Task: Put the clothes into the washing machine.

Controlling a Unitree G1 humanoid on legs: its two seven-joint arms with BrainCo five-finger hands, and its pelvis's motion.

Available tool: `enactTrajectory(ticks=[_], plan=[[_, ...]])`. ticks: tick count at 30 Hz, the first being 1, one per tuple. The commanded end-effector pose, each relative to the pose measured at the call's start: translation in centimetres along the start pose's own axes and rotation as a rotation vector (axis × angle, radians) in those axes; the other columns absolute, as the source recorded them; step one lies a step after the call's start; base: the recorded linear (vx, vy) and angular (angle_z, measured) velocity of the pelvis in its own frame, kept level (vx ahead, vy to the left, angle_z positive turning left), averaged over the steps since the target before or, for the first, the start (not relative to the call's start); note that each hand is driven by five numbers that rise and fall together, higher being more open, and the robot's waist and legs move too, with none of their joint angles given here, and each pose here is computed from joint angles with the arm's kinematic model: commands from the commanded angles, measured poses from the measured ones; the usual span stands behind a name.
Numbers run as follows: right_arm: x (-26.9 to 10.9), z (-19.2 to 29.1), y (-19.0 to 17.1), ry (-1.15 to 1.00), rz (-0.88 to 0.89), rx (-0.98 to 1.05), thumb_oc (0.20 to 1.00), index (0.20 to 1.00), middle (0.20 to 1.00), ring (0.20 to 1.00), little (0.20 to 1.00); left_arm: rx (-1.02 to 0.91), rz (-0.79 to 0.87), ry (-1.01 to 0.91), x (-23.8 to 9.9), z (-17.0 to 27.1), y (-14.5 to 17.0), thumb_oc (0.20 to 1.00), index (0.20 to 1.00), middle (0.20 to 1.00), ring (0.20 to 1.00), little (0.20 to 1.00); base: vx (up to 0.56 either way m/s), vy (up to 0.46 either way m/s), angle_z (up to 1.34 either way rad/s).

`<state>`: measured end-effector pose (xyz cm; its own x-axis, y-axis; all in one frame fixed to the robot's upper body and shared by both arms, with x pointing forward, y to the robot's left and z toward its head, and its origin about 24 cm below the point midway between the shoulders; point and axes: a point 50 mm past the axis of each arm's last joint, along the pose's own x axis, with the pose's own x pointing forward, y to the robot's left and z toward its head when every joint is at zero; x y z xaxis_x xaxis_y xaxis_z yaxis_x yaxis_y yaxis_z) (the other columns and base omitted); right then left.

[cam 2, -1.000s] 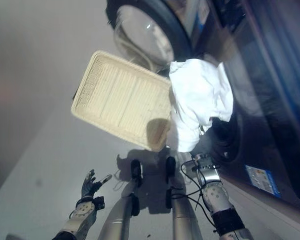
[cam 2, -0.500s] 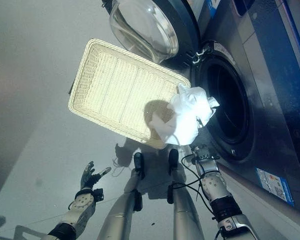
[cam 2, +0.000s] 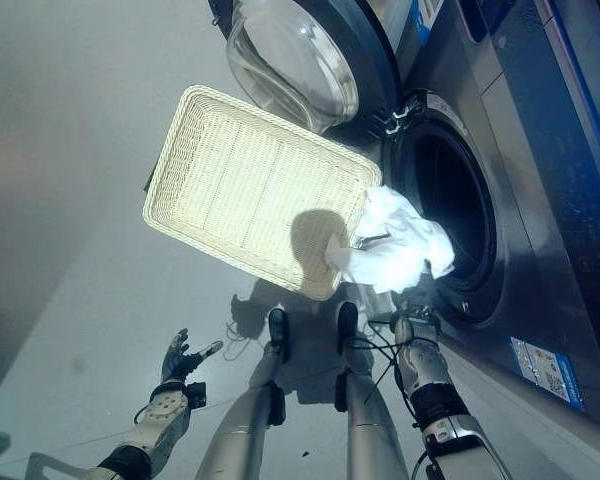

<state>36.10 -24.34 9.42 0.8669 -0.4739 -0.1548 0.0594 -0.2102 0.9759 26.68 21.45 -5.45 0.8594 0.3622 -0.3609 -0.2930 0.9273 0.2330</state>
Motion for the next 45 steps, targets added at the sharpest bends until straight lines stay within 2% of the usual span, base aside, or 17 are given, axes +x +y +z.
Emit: enactTrajectory(ticks=[1,7,9,12,13,15,19,22,25,26,27,29,34,38,42,44,45], plan=[[1.2,7.5,7.0,-0.412,0.007,0.150,0.200,0.200,0.200,0.200,0.200,0.057,-0.033,-0.049,0.0,0.6,-0.3,1.000,1.000,1.000,1.000,1.000,0.11,-0.151,0.01],[-0.8,15.7,10.2,-0.864,-0.235,0.453,0.200,0.200,0.200,0.200,0.200,0.105,-0.062,-0.056,-0.1,0.8,0.3,1.000,1.000,1.000,1.000,1.000,0.07,-0.134,0.09],[-1.4,17.9,11.7,-0.952,-0.221,0.465,0.200,0.200,0.200,0.200,0.200,0.118,-0.077,-0.068,-0.2,1.0,0.5,1.000,1.000,1.000,1.000,1.000,0.09,-0.107,0.14],[-4.6,23.3,15.4,-1.179,-0.072,0.540,0.200,0.200,0.200,0.200,0.200,0.122,-0.110,-0.111,-0.5,2.1,1.1,1.000,1.000,1.000,1.000,1.000,0.12,-0.108,0.17],[-5.3,23.9,16.1,-1.212,-0.037,0.567,0.263,0.263,0.263,0.263,0.263,0.124,-0.121,-0.121,-0.4,2.5,1.2,1.000,1.000,1.000,1.000,1.000,0.10,-0.122,0.16],[-6.2,24.7,17.6,-1.235,0.045,0.576,1.000,1.000,1.000,1.000,1.000,0.138,-0.150,-0.132,-0.5,3.3,1.5,1.000,1.000,1.000,1.000,1.000,0.09,-0.103,0.17],[-5.6,23.5,19.4,-1.111,0.152,0.514,1.000,1.000,1.000,1.000,1.000,0.162,-0.193,-0.134,-0.7,3.5,1.4,1.000,1.000,1.000,1.000,1.000,0.07,-0.067,0.03],[-3.6,19.9,20.6,-0.912,0.305,0.344,1.000,1.000,1.000,1.000,1.000,0.186,-0.227,-0.134,-0.8,3.5,1.0,1.000,1.000,1.000,1.000,1.000,0.03,-0.044,-0.03],[-1.5,16.5,19.0,-0.807,0.299,0.234,1.000,1.000,1.000,1.000,1.000,0.196,-0.256,-0.147,-0.9,3.7,-0.1,1.000,1.000,1.000,1.000,1.000,0.02,-0.023,-0.03],[-0.6,15.5,18.3,-0.807,0.198,0.055,1.000,1.000,1.000,1.000,1.000,0.191,-0.268,-0.150,-1.0,3.8,-0.8,1.000,1.000,1.000,1.000,1.000,0.04,0.024,0.00],[-0.3,14.8,18.5,-0.786,0.169,-0.007,1.000,1.000,1.000,1.000,1.000,0.189,-0.271,-0.152,-1.0,3.8,-1.0,1.000,1.000,1.000,1.000,1.000,0.03,0.020,0.04],[1.2,12.2,18.8,-0.620,0.117,-0.215,1.000,1.000,1.000,1.000,1.000,0.189,-0.270,-0.159,-1.0,4.0,-1.5,1.000,1.000,1.000,1.000,1.000,0.00,0.009,0.04],[1.7,12.8,17.6,-0.562,0.222,-0.283,1.000,1.000,1.000,1.000,1.000,0.192,-0.242,-0.135,-1.2,2.8,-1.0,1.000,1.000,1.000,1.000,1.000,0.00,0.002,0.05],[0.5,13.0,19.4,-0.725,0.267,-0.423,1.000,1.000,1.000,1.000,1.000,0.178,-0.233,-0.124,-1.4,2.4,-1.1,1.000,1.000,1.000,1.000,1.000,-0.01,0.028,0.02],[-4.8,12.9,24.9,-1.206,0.433,-0.550,1.000,1.000,1.000,1.000,1.000,0.157,-0.235,-0.114,-2.1,1.6,-1.2,1.000,1.000,1.000,1.000,1.000,-0.01,0.082,-0.10],[-6.0,13.0,25.7,-1.299,0.466,-0.544,1.000,1.000,1.000,1.000,1.000,0.152,-0.234,-0.113,-2.1,1.6,-1.1,1.000,1.000,1.000,1.000,1.000,0.00,0.068,-0.08],[-9.1,12.2,26.9,-1.584,0.477,-0.428,1.000,1.000,1.000,1.000,1.000,0.138,-0.233,-0.108,-2.2,1.5,-1.0,1.000,1.000,1.000,1.000,1.000,0.00,0.087,-0.09]])
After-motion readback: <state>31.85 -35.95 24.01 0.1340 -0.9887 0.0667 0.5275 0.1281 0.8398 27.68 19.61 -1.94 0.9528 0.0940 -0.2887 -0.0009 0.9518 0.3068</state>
